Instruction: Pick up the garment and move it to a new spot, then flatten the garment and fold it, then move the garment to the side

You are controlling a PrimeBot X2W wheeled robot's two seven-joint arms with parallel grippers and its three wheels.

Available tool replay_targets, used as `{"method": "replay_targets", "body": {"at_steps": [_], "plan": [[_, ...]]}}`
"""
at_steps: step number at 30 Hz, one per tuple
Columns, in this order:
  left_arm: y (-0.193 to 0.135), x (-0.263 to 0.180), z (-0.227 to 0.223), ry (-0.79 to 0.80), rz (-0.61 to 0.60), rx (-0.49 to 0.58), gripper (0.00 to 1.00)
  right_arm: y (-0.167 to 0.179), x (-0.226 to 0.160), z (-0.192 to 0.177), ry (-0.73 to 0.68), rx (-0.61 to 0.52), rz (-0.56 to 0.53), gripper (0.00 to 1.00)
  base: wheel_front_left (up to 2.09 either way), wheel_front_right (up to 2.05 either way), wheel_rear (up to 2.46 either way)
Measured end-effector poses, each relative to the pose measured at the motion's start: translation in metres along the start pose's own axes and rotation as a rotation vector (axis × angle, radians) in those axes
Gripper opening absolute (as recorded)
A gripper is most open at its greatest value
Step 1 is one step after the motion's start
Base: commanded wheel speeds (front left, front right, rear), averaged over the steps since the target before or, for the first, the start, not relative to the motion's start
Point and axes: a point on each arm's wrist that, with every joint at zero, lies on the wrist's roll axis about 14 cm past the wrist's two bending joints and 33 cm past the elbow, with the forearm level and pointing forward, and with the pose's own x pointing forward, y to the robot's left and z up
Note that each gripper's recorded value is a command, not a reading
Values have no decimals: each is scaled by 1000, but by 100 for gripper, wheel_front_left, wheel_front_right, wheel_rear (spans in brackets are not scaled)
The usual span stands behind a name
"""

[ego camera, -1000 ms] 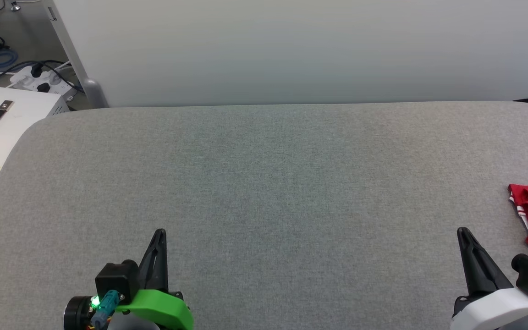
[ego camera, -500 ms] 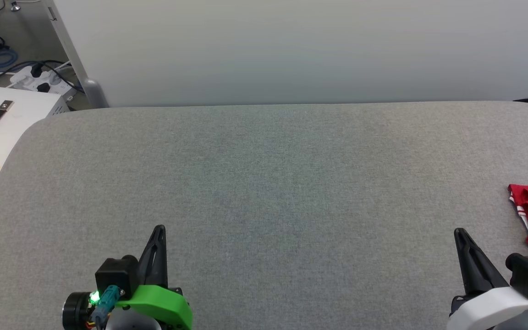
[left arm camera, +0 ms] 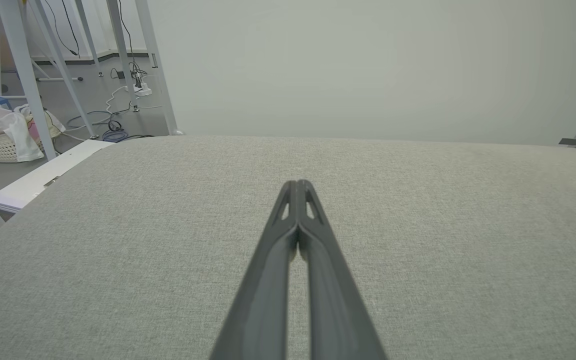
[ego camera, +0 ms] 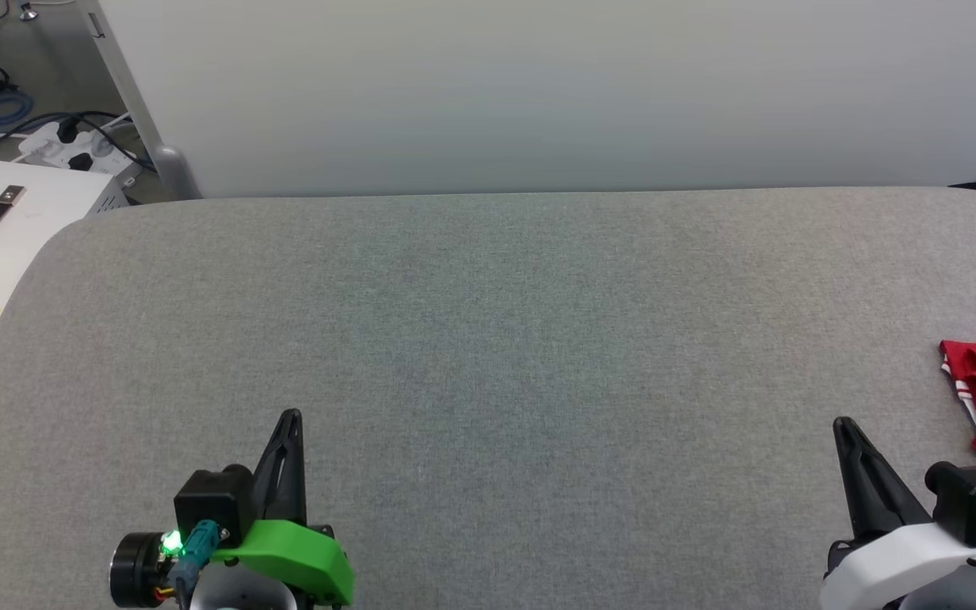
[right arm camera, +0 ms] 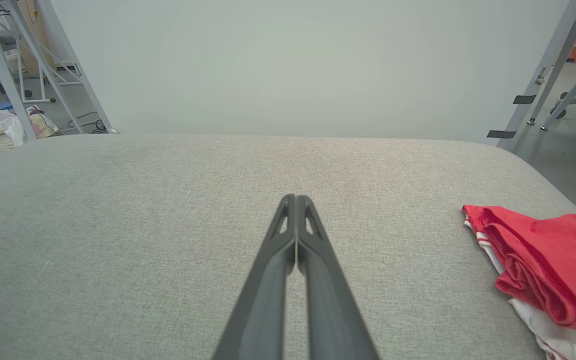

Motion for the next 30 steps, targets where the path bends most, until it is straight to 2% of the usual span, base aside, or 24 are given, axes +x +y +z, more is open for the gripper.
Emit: {"method": "replay_targets", "body": {"at_steps": [30], "plan": [[4, 4, 8, 3, 12, 37, 0, 3, 11, -2, -3, -41, 6, 0, 0, 0, 0]]}}
